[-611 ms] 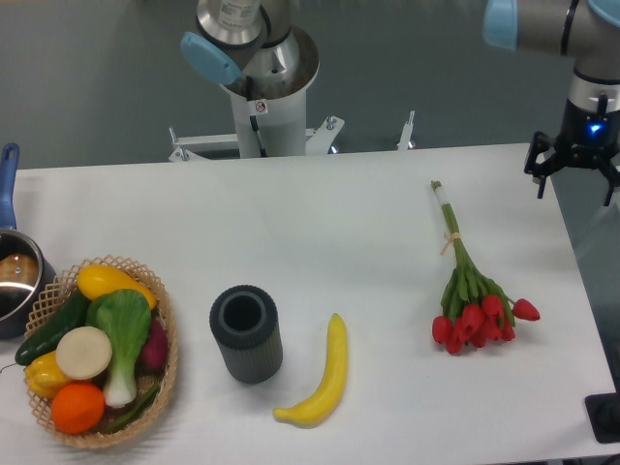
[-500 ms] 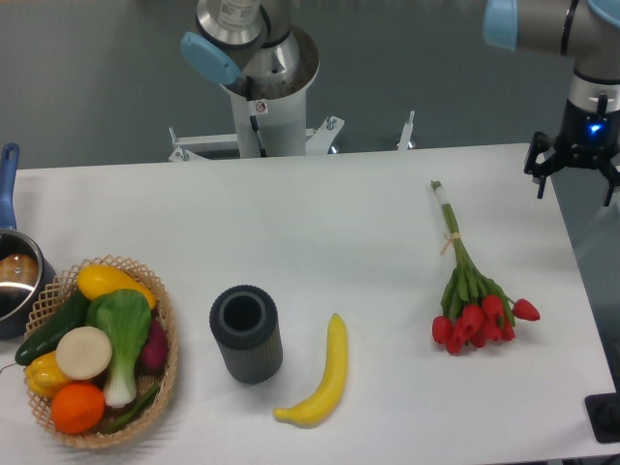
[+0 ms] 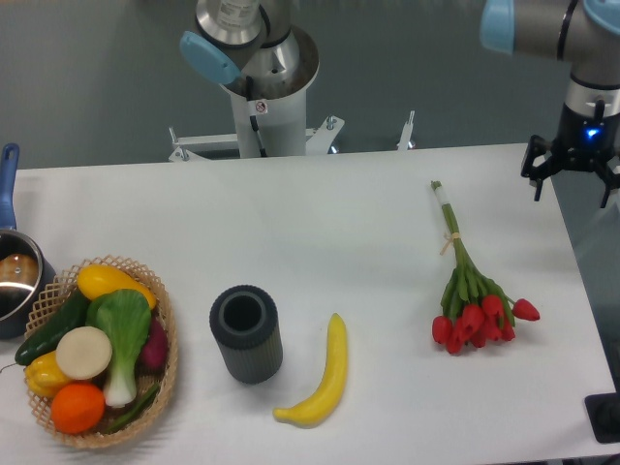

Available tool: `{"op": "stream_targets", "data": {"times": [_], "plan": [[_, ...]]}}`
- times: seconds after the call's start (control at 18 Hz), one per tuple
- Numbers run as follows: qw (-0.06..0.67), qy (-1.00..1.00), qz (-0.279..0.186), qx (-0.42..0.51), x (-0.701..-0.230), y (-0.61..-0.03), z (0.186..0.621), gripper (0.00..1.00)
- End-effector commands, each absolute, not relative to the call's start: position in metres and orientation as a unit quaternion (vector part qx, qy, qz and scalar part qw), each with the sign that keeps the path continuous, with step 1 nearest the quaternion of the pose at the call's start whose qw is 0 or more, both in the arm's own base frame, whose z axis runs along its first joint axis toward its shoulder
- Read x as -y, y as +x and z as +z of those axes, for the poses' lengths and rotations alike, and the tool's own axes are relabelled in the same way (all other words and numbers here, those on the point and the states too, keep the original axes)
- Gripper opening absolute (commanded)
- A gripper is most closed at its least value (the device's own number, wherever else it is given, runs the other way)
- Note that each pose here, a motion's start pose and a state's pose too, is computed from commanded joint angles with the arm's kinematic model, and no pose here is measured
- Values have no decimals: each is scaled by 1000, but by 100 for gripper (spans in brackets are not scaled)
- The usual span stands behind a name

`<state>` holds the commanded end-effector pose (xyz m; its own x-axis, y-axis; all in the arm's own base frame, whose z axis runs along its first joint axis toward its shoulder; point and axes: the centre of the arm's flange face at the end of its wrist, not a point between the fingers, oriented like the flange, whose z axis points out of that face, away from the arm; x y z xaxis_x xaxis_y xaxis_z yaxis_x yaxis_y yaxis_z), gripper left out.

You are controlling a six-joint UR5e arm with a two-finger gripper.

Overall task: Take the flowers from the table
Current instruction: 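Move the gripper over the tied stems of the red tulips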

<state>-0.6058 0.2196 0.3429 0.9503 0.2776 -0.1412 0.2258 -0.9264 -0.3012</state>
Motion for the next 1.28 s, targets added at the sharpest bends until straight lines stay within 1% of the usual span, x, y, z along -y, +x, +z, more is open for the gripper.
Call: {"op": "stream_targets", "data": {"times": [0.06, 0.22, 0.44, 0.56, 0.67, 1.0, 1.28], "plan": [[140, -979, 77, 130, -224, -598, 330, 100], [144, -975, 74, 150, -231, -585, 315, 100], [141, -972, 45, 185, -241, -568, 292, 100], [139, -971, 34, 189, -261, -560, 286, 100], [134, -973, 21, 187, -269, -556, 272, 100], [123, -968, -11, 218, -283, -553, 238, 100], [113, -968, -29, 220, -286, -557, 214, 100]]}}
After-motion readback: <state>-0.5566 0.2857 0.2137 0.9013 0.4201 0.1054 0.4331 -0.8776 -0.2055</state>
